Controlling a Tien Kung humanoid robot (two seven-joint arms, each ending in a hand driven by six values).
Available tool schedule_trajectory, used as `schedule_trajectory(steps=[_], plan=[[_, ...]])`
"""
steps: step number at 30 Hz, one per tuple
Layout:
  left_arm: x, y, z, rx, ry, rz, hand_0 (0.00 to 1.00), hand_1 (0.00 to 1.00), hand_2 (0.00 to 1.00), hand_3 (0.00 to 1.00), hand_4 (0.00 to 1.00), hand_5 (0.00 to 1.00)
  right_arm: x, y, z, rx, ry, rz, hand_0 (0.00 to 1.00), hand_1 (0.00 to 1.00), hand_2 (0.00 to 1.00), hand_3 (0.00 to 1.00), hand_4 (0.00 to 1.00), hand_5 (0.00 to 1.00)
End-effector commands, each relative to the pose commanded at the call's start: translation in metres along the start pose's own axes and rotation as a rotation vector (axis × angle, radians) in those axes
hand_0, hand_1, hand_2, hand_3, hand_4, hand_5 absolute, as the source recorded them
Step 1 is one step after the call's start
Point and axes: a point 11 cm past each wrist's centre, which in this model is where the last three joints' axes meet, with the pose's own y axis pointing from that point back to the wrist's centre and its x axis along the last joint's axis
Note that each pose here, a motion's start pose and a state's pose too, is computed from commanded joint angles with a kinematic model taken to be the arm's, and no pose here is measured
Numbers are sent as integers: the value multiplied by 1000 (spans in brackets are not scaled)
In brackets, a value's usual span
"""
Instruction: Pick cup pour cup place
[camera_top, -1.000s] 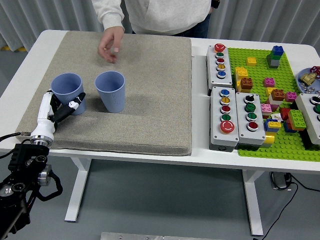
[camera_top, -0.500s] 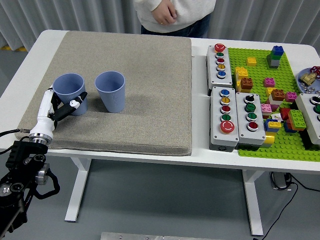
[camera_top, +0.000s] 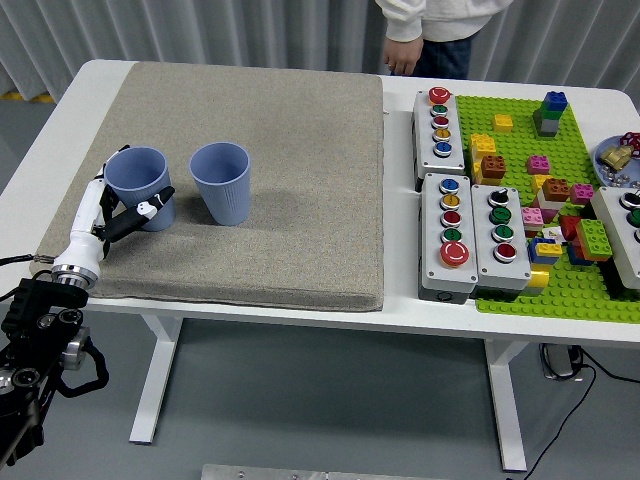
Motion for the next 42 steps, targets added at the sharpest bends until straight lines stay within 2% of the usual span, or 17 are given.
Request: schedule_trajectory(steps=[8,16,20,21,28,32,34,36,38,39,40,41,42], plan=[[8,9,-4,13,-18,-11,832,889,998,998,998,470,1,0,3,-6,1,2,747,699,750,606,119,269],[12,21,1,0,-52,-33,839,891,998,998,998,475,1,0,2,-6,2,1,746,698,750,605,118,268],[18,28,7,-19,-64,-29,839,891,998,998,998,475,1,0,2,-4,0,2,746,698,750,605,118,268],[21,30,11,-30,-65,-22,840,891,998,998,998,502,2,0,2,-5,0,3,747,698,750,605,118,267],[30,32,30,-83,-66,6,840,892,998,998,998,522,2,0,2,-5,1,5,747,698,749,605,117,268],[41,28,59,-165,-72,45,840,892,998,998,998,522,3,0,3,-5,-2,7,747,698,749,605,117,268],[49,22,84,-228,-79,68,840,892,998,998,998,540,3,0,2,-4,-4,8,747,698,750,604,116,268],[55,17,100,-269,-76,86,840,892,998,998,998,540,4,0,2,-3,-4,10,747,698,750,604,116,268],[60,9,128,-333,-52,105,840,892,998,998,998,540,4,1,2,-2,-4,12,747,698,750,604,116,268],[61,7,136,-353,-45,107,837,879,998,998,998,750,4,1,2,-1,-4,12,747,697,748,603,116,267],[63,2,153,-396,-23,120,837,879,998,998,998,750,5,1,1,-1,-4,14,747,697,748,603,116,267],[63,0,163,-419,-11,125,837,879,998,998,998,750,5,1,1,0,-3,14,747,697,748,603,116,267],[64,-6,183,-467,15,133,837,879,998,998,998,750,5,1,1,0,-2,16,747,697,748,603,116,267]])
